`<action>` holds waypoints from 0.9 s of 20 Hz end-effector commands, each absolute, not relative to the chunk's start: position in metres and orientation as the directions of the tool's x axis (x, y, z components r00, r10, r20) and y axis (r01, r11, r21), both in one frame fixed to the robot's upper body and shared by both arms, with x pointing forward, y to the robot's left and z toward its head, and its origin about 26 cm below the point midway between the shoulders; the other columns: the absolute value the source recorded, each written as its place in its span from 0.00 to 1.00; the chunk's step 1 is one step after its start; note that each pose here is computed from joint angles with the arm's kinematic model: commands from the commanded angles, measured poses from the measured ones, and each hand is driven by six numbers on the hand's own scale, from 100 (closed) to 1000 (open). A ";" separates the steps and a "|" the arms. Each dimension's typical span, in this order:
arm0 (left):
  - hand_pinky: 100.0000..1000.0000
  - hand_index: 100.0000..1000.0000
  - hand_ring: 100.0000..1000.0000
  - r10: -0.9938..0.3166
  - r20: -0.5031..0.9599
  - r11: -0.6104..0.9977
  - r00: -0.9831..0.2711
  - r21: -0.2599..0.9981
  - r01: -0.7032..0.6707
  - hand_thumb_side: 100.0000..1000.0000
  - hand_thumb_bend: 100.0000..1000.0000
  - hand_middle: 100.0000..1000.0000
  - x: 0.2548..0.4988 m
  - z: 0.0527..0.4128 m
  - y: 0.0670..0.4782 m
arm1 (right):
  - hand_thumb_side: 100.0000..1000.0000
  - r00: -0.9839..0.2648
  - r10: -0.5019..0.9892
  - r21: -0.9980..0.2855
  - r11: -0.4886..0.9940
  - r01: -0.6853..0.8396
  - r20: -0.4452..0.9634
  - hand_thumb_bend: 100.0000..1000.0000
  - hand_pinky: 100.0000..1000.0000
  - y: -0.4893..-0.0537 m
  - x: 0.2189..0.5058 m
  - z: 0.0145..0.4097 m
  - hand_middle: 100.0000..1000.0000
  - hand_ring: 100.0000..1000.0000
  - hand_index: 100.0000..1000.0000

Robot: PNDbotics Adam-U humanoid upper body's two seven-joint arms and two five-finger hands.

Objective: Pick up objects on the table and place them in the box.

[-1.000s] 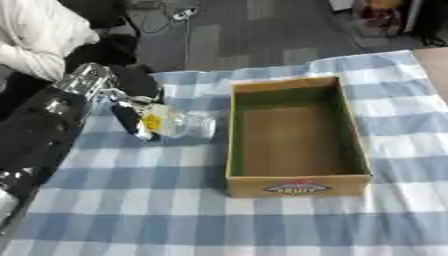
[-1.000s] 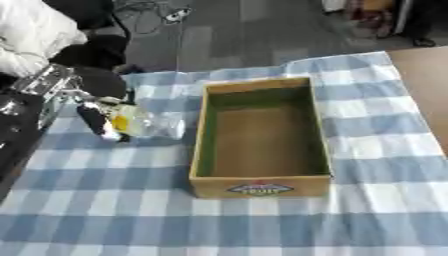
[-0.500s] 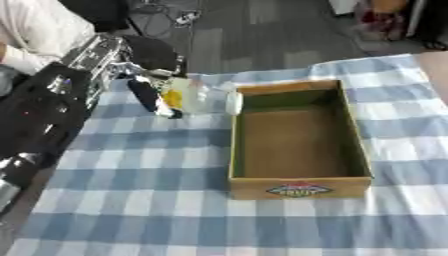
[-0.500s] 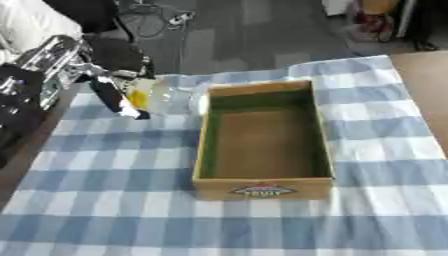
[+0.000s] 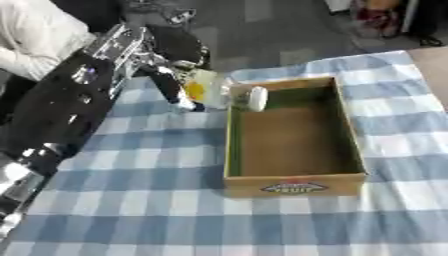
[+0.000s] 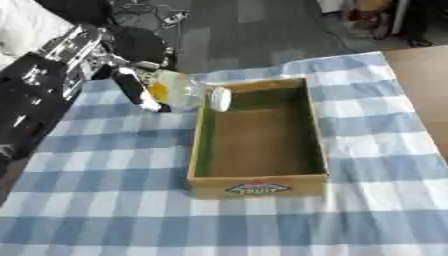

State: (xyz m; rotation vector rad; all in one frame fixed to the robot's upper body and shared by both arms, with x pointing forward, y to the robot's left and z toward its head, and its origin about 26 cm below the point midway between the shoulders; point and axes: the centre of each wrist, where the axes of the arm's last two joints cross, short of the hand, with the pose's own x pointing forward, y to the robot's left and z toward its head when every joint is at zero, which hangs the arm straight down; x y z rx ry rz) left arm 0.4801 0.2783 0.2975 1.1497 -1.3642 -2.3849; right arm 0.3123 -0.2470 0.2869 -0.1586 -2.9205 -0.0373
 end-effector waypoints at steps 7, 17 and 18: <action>0.00 0.21 0.00 -0.385 -0.580 -0.612 -0.718 0.743 -0.272 0.72 0.00 0.06 0.485 0.316 0.250 | 0.96 -0.982 0.067 0.009 0.998 0.070 0.175 0.00 0.48 -0.240 0.309 0.300 0.50 0.43 0.75; 0.00 0.23 0.00 -0.326 -0.587 -0.613 -0.741 0.728 -0.307 0.74 0.00 0.08 0.494 0.309 0.228 | 0.96 -0.987 0.035 0.023 0.999 0.039 0.160 0.00 0.48 -0.234 0.309 0.305 0.50 0.43 0.75; 0.00 0.24 0.00 -0.316 -0.587 -0.609 -0.745 0.728 -0.316 0.75 0.00 0.09 0.495 0.308 0.226 | 0.96 -0.987 0.032 0.024 0.999 0.036 0.159 0.00 0.48 -0.234 0.309 0.305 0.50 0.43 0.75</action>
